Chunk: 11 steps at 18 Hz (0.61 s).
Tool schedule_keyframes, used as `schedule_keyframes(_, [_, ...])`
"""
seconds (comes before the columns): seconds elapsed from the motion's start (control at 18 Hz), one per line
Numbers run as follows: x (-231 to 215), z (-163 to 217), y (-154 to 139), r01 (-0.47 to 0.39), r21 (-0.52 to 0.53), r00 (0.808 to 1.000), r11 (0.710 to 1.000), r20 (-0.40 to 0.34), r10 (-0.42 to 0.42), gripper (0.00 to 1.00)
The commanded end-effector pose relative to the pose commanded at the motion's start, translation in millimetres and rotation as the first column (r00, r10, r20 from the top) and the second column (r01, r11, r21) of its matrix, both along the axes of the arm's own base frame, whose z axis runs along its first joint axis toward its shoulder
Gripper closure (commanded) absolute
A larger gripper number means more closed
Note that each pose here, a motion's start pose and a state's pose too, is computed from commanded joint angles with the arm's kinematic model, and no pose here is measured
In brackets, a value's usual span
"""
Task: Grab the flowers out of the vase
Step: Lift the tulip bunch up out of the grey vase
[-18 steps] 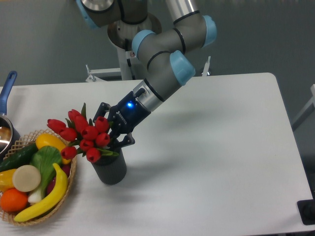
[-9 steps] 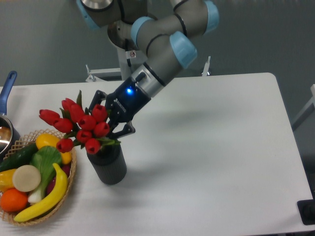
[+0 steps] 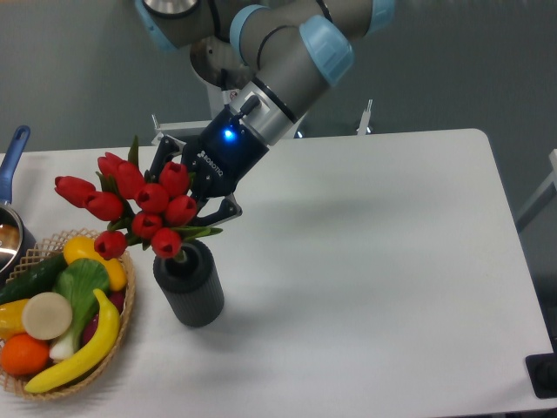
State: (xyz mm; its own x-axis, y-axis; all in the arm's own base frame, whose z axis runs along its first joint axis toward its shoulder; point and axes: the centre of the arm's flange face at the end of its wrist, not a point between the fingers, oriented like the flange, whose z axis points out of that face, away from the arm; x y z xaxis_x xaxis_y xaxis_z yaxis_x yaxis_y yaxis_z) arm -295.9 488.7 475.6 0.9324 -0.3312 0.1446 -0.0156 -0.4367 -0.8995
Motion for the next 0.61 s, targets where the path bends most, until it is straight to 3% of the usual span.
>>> schedule_keyframes(0.61, [-54, 62, -26, -0.145, 0.033, 0.989, 0.989, 0.008, 0.145, 0.59])
